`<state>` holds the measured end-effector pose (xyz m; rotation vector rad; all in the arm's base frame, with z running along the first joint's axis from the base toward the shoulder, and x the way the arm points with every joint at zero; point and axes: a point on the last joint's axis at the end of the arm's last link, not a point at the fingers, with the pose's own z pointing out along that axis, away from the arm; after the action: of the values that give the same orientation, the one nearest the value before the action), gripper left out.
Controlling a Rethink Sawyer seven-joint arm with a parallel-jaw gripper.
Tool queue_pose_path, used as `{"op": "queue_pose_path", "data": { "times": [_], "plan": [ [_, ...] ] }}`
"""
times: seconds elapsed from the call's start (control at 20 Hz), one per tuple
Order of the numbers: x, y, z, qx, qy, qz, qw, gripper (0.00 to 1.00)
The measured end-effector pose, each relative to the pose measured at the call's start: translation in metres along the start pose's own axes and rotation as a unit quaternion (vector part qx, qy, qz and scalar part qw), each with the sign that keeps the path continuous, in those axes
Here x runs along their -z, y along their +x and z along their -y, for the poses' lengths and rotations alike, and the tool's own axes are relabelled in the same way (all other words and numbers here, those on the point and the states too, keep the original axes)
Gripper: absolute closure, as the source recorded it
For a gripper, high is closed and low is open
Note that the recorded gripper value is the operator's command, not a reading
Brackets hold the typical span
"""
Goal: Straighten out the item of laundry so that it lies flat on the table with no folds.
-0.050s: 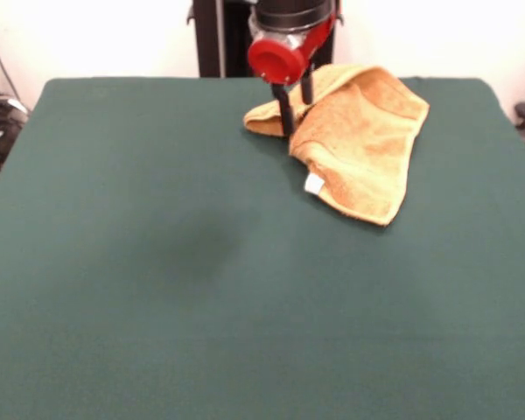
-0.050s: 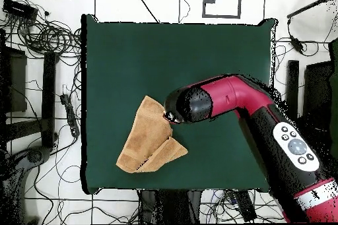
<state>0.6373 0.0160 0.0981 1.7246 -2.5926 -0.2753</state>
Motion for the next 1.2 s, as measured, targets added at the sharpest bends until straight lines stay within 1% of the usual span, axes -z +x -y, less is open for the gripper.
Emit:
{"op": "queue_pose_path", "data": {
  "times": [0.1, 0.2, 0.25, 0.45, 0.5, 0.6, 0.7, 0.8, 0.85, 1.0, 1.05, 1.15, 1.2],
  "plan": [
    [0.000, 0.003, 0.012, 0.023, 0.000, 0.001, 0.9997, 0.00],
    [0.001, 0.005, 0.020, 0.036, 0.000, 0.002, 0.9994, 0.00],
    [0.001, 0.008, 0.030, 0.053, -0.001, 0.003, 0.9986, 0.00],
    [0.004, 0.013, 0.047, 0.078, 0.001, 0.004, 0.9969, 0.00],
    [0.005, 0.016, 0.057, 0.089, 0.003, 0.006, 0.9961, 0.00],
    [0.006, 0.019, 0.063, 0.094, 0.004, 0.006, 0.9955, 0.00],
    [0.009, 0.022, 0.075, 0.102, 0.010, 0.007, 0.9947, 0.00],
    [0.010, 0.024, 0.081, 0.106, 0.014, 0.006, 0.9943, 0.00],
    [0.012, 0.027, 0.090, 0.110, 0.021, 0.004, 0.9937, 0.00],
    [0.015, 0.030, 0.100, 0.112, 0.030, 0.002, 0.9932, 0.00],
    [0.018, 0.033, 0.110, 0.112, 0.036, 0.002, 0.9931, 0.00],
    [0.019, 0.036, 0.118, 0.113, 0.040, 0.002, 0.9928, 0.00],
    [0.020, 0.040, 0.129, 0.114, 0.047, 0.000, 0.9924, 0.00]
  ]
}}
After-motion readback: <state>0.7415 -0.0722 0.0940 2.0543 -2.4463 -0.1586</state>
